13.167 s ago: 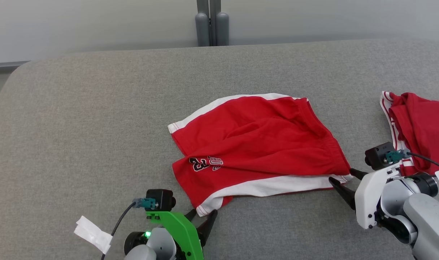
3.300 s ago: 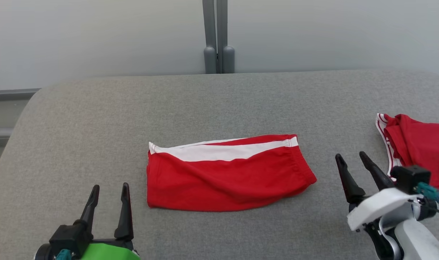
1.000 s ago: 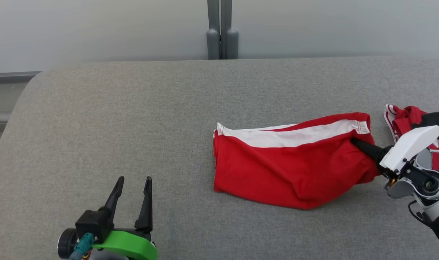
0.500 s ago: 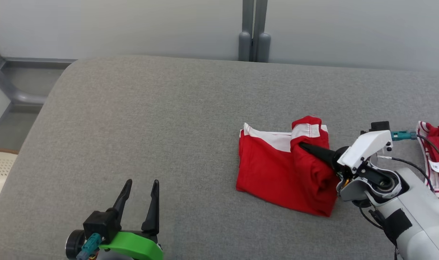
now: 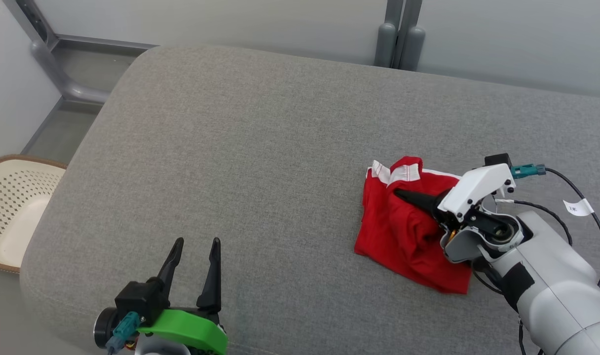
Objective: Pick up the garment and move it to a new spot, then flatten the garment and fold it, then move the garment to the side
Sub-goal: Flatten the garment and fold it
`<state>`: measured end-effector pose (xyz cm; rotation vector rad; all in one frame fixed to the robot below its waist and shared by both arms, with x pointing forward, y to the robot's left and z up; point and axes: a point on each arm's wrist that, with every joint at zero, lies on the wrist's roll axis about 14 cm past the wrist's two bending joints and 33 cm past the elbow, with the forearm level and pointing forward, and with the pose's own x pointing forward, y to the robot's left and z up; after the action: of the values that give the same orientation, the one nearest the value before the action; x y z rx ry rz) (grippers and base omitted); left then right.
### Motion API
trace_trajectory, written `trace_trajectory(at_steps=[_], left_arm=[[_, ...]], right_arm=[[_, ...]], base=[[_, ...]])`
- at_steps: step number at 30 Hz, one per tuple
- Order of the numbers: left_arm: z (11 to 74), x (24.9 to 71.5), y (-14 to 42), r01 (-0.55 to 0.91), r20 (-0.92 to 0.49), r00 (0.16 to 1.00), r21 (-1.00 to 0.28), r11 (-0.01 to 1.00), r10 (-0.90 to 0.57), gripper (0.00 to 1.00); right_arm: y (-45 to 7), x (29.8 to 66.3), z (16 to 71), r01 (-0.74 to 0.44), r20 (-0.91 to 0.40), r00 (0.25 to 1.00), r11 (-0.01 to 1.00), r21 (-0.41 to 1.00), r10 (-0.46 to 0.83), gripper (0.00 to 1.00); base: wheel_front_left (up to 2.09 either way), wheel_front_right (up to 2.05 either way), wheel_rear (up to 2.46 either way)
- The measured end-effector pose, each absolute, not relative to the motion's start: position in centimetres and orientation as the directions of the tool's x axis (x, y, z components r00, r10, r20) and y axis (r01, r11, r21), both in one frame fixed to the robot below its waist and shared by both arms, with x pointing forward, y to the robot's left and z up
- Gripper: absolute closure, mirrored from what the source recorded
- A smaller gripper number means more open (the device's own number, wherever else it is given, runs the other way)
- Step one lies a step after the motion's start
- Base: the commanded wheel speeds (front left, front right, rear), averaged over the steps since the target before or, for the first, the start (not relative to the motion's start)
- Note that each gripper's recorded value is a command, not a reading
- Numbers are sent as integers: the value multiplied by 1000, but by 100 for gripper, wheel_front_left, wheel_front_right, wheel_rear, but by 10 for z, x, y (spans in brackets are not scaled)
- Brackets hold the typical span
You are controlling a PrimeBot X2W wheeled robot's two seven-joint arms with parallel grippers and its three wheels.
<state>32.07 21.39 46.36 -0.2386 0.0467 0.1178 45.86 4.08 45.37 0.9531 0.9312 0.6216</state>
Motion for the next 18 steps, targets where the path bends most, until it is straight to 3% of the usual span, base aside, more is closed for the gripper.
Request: trace_trajectory(at_steps=[2,3,5,6,12,18], left_arm=[[462,321,215,-129,-65,991,-234,964,117,0],[462,322,215,-129,-66,991,-233,964,116,0],[462,324,214,-124,-65,992,-233,964,112,0],[462,325,213,-121,-65,992,-234,965,109,0],[462,329,208,-103,-64,994,-239,965,91,0],[467,330,204,-86,-47,996,-242,967,77,0]], right_arm=[[45,458,452,-54,-390,470,467,883,792,96],[46,459,450,-51,-393,471,469,881,790,82],[46,460,449,-43,-400,474,474,879,785,42],[45,460,448,-38,-403,475,475,879,783,0],[43,463,461,-58,-380,496,466,883,781,0],[19,477,503,-164,-271,594,444,881,757,0]], base=[[0,0,0],[0,0,0],[0,0,0],[0,0,0],[0,0,0],[0,0,0]])
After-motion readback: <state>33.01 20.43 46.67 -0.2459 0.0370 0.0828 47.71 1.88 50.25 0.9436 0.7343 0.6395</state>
